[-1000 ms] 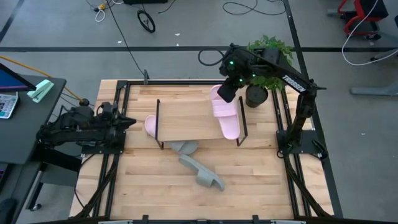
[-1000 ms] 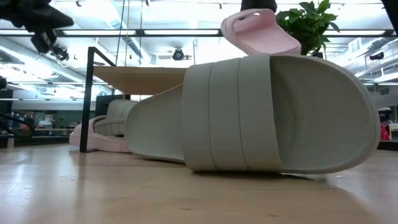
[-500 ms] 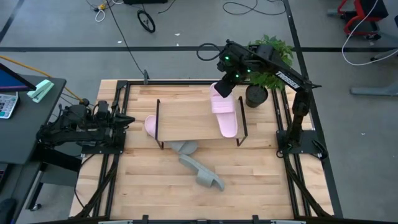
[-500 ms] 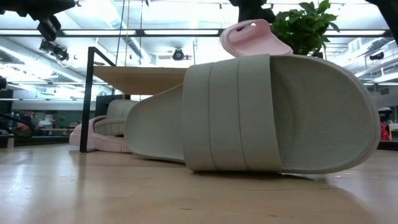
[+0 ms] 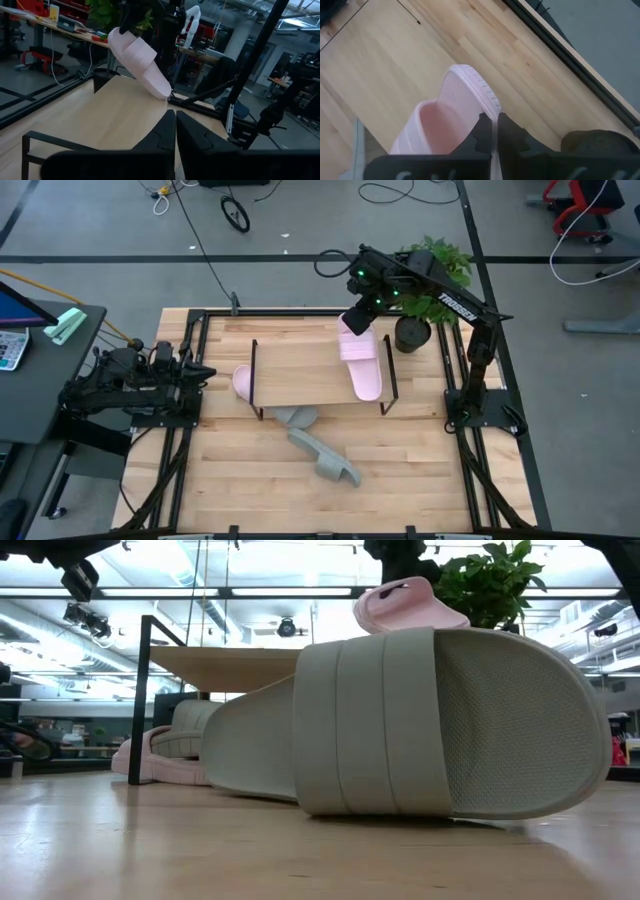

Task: Pick and place slides into the shelf
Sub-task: Put the right pink slide on the shelf

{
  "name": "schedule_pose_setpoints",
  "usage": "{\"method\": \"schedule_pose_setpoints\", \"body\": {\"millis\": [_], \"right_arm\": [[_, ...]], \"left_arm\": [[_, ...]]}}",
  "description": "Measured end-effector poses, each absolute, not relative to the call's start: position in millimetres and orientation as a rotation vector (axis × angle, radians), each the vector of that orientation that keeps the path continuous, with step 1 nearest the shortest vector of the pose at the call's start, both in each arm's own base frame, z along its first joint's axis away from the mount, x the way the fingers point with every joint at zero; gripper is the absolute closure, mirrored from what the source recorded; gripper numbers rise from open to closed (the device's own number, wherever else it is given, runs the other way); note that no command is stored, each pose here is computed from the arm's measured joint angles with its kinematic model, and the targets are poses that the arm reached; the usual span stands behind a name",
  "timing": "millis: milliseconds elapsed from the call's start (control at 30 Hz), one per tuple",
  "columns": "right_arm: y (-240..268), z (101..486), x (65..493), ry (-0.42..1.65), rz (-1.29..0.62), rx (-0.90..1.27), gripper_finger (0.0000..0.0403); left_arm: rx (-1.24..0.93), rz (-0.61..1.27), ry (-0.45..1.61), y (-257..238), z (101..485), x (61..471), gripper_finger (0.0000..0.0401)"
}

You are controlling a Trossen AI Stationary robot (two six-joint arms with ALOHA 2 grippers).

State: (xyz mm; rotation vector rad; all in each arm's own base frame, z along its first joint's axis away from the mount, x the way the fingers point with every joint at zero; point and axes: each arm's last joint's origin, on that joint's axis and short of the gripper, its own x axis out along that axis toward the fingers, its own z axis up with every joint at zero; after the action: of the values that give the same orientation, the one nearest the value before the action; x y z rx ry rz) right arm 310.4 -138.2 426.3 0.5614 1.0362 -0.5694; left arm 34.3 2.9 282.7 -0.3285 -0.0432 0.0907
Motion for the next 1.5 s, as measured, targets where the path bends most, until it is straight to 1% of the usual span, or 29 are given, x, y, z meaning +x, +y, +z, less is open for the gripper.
{"method": "schedule_pose_setpoints", "body": {"millis": [133, 333, 433, 667, 1000, 1300, 1500], "right_arm": [[-138.2, 426.3, 310.4, 1.031, -0.580, 0.580, 0.0393], [-137.9, 426.3, 310.5, 1.030, -0.574, 0.593, 0.0393], [-136.5, 426.2, 311.0, 1.032, -0.565, 0.594, 0.0393], [-126.6, 426.2, 315.1, 1.050, -0.558, 0.502, 0.0393], [-123.2, 402.5, 320.3, 1.162, -0.586, 0.431, 0.0393], [-123.8, 394.6, 321.4, 1.208, -0.618, 0.347, 0.0393], [-124.9, 394.7, 321.1, 1.205, -0.629, 0.348, 0.0393]], "left_arm": [[-0.328, 0.091, -0.043, 2.9, 282.7, 34.3, 0.0376], [-0.328, 0.091, -0.043, 2.9, 282.7, 34.3, 0.0392], [-0.327, 0.091, -0.043, 3.0, 282.7, 34.3, 0.0394], [-0.327, 0.091, -0.043, 2.9, 282.7, 34.3, 0.0378], [-0.328, 0.091, -0.042, 2.9, 282.6, 34.3, 0.0394], [-0.317, 0.093, -0.033, 3.0, 281.7, 34.4, 0.0375], [-0.317, 0.095, -0.018, 2.9, 280.3, 34.4, 0.0384]]}}
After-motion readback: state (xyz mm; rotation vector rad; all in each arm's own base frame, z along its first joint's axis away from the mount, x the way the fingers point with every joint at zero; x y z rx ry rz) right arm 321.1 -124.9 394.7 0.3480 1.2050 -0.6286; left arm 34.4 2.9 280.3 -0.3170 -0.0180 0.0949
